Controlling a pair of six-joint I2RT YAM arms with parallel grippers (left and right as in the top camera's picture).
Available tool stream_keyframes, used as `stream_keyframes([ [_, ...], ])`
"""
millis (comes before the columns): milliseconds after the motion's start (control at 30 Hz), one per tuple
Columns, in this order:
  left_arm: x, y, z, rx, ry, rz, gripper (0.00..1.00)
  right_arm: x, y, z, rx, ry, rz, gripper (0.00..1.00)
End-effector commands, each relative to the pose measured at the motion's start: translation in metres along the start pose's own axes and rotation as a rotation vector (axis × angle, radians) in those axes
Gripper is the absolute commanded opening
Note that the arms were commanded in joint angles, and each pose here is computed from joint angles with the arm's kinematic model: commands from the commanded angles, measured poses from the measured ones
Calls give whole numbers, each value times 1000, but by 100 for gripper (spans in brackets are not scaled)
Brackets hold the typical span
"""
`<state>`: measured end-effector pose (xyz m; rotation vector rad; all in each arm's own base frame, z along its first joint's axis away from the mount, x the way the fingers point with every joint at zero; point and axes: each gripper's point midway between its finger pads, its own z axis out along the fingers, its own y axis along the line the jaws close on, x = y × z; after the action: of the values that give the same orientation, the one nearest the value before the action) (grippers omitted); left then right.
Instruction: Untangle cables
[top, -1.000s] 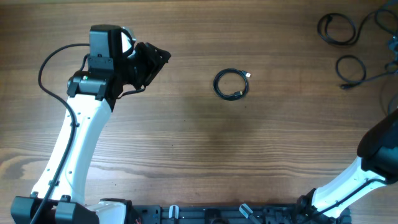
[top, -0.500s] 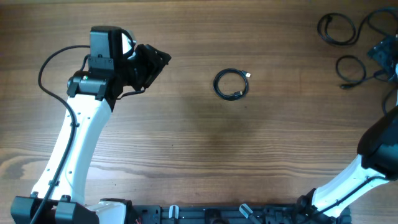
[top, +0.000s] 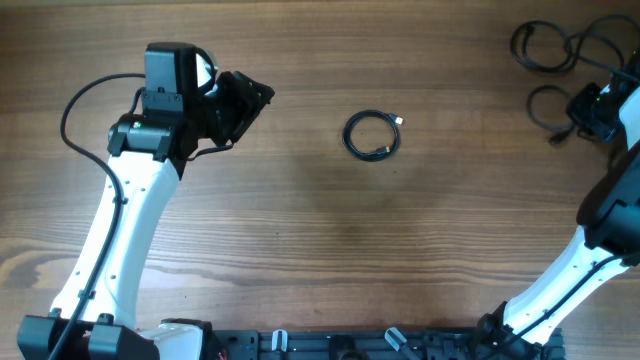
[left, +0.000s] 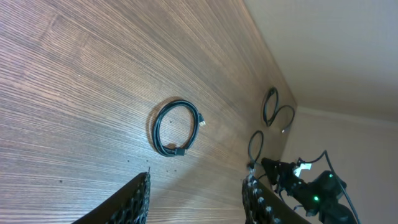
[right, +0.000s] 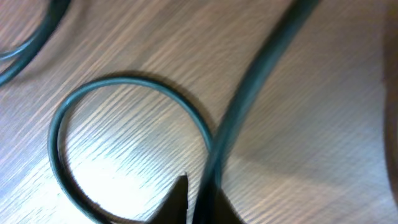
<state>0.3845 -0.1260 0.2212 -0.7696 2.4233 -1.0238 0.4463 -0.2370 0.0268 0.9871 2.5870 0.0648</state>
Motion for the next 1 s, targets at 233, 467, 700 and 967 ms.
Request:
stream_keyframes([
  [233,-2,-2,-1,-2,-16,25,51,49,44,-2,-285,174,-292,4],
  [467,-4,-1,-1,-11,-28,25,54,14,52,-22,-264,74,-155,72],
  [700,-5,0,-1,-16,-34,24,55,-85,30,-142,-77,-292,-36,100],
  [967,-5,0,-1,-16,-33,24,56,-61,-132,-125,323,-186,300,100],
])
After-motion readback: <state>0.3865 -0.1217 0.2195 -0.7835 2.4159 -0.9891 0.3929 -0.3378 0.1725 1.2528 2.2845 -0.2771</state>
